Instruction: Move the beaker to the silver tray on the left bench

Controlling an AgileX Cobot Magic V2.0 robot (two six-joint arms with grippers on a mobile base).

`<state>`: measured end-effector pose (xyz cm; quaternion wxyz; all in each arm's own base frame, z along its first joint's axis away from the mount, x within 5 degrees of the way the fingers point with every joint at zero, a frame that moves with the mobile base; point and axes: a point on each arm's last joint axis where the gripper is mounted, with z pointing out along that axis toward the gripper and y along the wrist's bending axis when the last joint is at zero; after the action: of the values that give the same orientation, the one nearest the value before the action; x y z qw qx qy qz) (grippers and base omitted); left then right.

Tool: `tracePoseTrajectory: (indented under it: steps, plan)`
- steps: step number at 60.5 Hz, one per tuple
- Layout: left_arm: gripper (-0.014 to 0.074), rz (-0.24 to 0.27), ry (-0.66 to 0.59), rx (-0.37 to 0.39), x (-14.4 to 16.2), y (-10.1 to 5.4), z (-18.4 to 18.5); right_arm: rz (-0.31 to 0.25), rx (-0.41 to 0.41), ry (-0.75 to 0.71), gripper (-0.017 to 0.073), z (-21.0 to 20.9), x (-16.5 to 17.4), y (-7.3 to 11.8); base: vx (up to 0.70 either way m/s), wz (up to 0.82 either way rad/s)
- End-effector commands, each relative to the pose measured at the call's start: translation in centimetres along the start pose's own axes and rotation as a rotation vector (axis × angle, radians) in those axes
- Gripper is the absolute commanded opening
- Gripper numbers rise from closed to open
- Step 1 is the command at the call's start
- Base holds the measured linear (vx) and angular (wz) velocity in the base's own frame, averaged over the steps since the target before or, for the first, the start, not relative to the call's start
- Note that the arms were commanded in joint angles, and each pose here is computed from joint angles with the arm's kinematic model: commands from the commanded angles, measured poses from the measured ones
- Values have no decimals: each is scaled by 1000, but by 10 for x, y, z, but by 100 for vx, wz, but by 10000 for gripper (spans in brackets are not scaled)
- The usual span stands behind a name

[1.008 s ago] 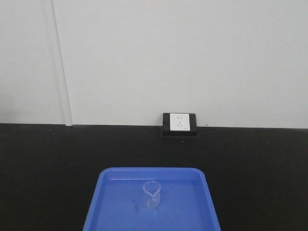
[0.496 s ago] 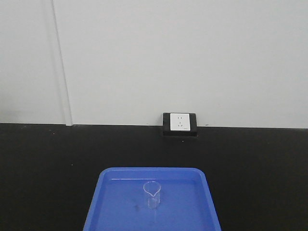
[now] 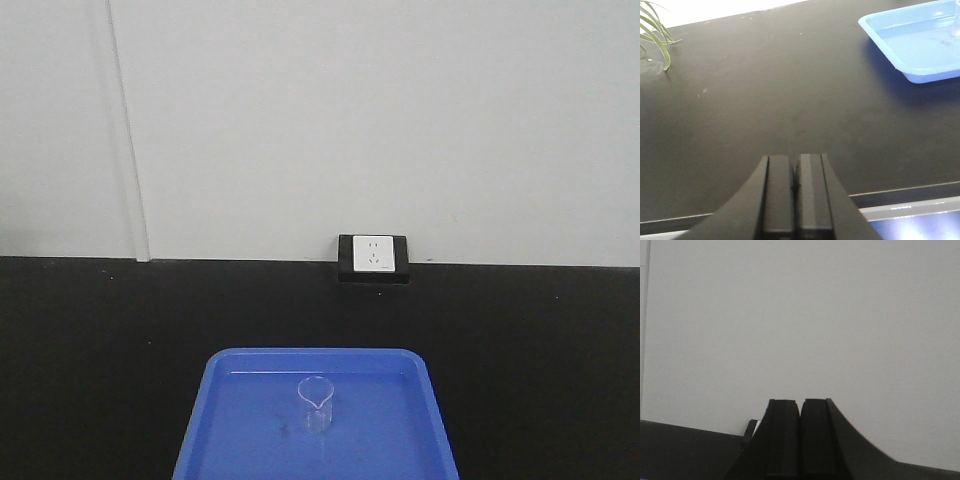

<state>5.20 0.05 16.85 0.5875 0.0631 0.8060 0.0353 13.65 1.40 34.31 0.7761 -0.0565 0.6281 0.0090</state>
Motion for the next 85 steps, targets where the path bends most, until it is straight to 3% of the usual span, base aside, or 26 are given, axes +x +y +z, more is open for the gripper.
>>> tracePoseTrajectory:
  steps: [1,16,26,38,45,52,58,65,74,80,85]
  plan:
    - [1,-1,-67,3,-1,-1,2,-8,13,-76,-11,21,-15,-2,0,0]
    - [1,-1,-67,3,-1,-1,2,-8,7,0,6,40,2,-1,0,0]
    - [1,-1,-67,3,-1,-1,2,-8,4,34,108,40,5,-1,0,0]
    - [1,-1,-67,3,-1,-1,2,65,2,93,394,39,11,0,0,0]
    - [1,-1,-67,3,-1,-1,2,68,3,94,601,39,11,0,0,0]
    - [1,-1,-67,3,-1,-1,2,68,3,90,727,39,10,0,0,0]
    - [1,-1,-67,3,-1,-1,2,74,3,90,726,39,10,0,0,0]
    - [1,-1,-67,3,-1,-1,2,123,2,96,714,44,14,1,0,0]
    - [1,-1,-67,3,-1,-1,2,127,-7,163,683,68,41,3,0,0]
    - [1,-1,-67,3,-1,-1,2,109,-65,229,663,87,69,13,0,0]
    - [1,-1,-67,3,-1,-1,2,79,-176,263,648,100,93,32,0,0]
